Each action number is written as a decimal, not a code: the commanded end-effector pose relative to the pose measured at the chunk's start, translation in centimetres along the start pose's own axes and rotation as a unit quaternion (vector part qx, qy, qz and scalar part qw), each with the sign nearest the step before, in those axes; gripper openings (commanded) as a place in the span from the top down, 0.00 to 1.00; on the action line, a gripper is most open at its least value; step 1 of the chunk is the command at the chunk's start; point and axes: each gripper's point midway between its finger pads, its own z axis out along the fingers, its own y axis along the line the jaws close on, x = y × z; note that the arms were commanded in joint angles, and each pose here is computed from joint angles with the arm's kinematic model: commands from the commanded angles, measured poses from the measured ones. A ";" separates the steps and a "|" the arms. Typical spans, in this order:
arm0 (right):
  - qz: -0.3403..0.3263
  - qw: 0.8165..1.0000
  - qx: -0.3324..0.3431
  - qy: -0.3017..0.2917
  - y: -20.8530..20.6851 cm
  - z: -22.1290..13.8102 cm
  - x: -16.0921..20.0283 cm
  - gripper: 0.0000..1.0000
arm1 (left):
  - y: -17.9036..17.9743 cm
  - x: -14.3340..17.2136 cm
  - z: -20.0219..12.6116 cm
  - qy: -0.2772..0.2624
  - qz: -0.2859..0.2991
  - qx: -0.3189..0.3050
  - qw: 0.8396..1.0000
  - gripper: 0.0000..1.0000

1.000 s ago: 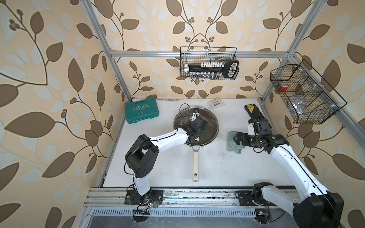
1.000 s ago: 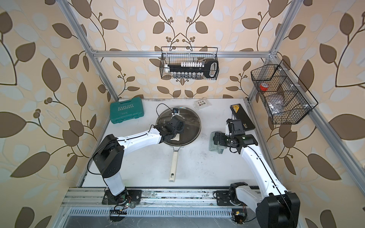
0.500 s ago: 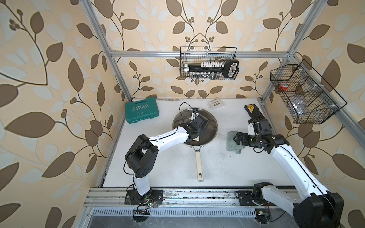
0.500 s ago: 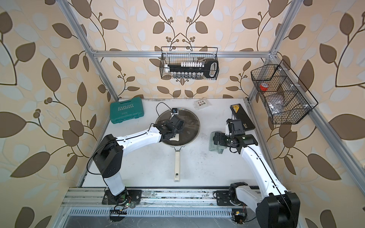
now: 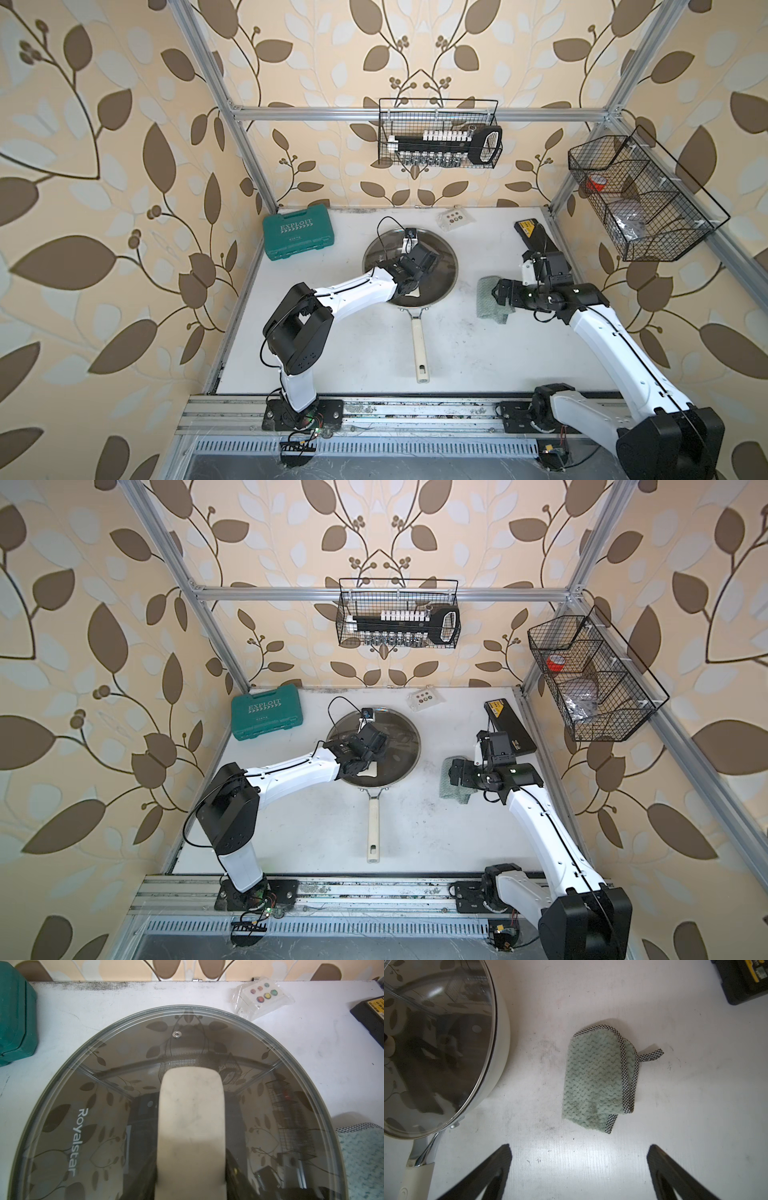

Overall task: Wipe the pot lid with a cloth
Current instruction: Place the pot lid on the cooking pot.

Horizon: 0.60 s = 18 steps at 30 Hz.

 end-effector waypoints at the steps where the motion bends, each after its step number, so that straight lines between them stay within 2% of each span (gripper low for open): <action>1: -0.006 1.000 0.005 -0.019 0.0 -1.0 -1.2 0.01 | 0.2 -6.0 -2.6 -0.108 -0.060 -0.002 0.992 1.00; 7: -0.005 1.000 0.002 -0.013 0.1 -0.5 -1.1 0.01 | -0.1 -6.3 -2.6 -0.112 -0.051 0.003 0.992 1.00; 8: -0.005 1.000 0.001 -0.012 0.1 -0.5 -1.0 0.01 | -0.1 -6.3 -2.6 -0.111 -0.051 0.002 0.992 0.96; 9: -0.004 1.000 0.001 -0.012 0.1 -0.5 -1.0 0.01 | -0.1 -6.2 -2.6 -0.110 -0.051 0.001 0.993 0.79; 13: -0.004 1.000 0.001 -0.013 0.1 -0.5 -1.0 0.01 | -0.1 -6.0 -2.6 -0.107 -0.043 0.004 0.993 0.50; 14: -0.004 1.000 0.001 -0.014 0.1 -0.5 -1.0 0.01 | -0.2 -6.0 -2.7 -0.108 -0.039 0.006 0.993 0.40; 16: -0.004 1.000 0.000 -0.015 0.2 -0.5 -1.1 0.01 | -0.4 -6.2 -2.9 -0.112 -0.030 0.014 0.993 0.29; 18: -0.003 1.000 -0.001 -0.014 0.2 -0.5 -1.1 0.01 | -0.6 -6.3 -3.1 -0.114 -0.017 0.023 0.993 0.01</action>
